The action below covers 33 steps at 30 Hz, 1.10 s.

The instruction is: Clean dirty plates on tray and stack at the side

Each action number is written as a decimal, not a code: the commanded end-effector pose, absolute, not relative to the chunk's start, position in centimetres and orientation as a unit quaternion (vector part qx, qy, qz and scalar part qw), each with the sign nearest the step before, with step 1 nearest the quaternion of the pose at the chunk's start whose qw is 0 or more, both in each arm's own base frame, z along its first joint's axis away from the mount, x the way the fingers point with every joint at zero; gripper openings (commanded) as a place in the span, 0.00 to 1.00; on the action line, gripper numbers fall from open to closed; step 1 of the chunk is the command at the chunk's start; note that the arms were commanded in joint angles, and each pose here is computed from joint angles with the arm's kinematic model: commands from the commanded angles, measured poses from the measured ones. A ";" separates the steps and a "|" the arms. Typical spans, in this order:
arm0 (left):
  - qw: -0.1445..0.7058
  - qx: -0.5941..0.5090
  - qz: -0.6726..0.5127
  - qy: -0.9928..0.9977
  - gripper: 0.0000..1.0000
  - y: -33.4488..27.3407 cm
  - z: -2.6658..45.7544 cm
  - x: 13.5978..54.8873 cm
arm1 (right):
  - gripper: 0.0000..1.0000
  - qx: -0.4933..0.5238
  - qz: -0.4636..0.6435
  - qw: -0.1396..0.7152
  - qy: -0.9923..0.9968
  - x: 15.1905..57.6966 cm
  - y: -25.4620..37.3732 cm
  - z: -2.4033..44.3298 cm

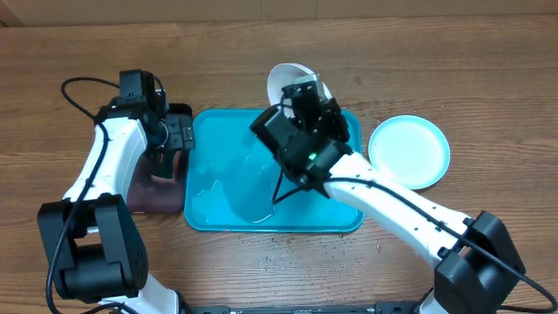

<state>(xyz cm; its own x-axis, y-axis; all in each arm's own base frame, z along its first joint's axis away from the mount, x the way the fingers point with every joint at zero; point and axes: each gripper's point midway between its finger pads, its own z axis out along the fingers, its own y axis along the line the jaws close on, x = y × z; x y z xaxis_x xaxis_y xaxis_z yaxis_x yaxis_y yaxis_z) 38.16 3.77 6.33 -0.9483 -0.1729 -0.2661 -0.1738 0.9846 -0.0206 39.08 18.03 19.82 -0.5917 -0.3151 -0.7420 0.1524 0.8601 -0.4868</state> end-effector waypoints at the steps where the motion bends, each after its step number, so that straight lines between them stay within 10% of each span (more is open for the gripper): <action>1: 0.129 -0.090 -0.027 0.987 1.00 2.8 7.0 37.8 | 0.04 0.027 -0.155 0.437 0.886 40.2 16.7 20.6; 14: 0.109 -0.091 -0.027 0.990 1.00 2.7 6.8 36.8 | 0.04 0.252 0.059 0.240 0.936 39.8 2.5 17.1; 31: 0.107 -0.091 -0.027 0.990 1.00 2.7 6.7 36.7 | 0.04 0.380 0.040 0.104 0.918 32.6 -6.6 8.7; 33: 0.107 -0.091 -0.027 0.990 1.00 2.7 6.7 36.7 | 0.25 0.378 0.041 0.105 0.919 32.7 -6.5 8.7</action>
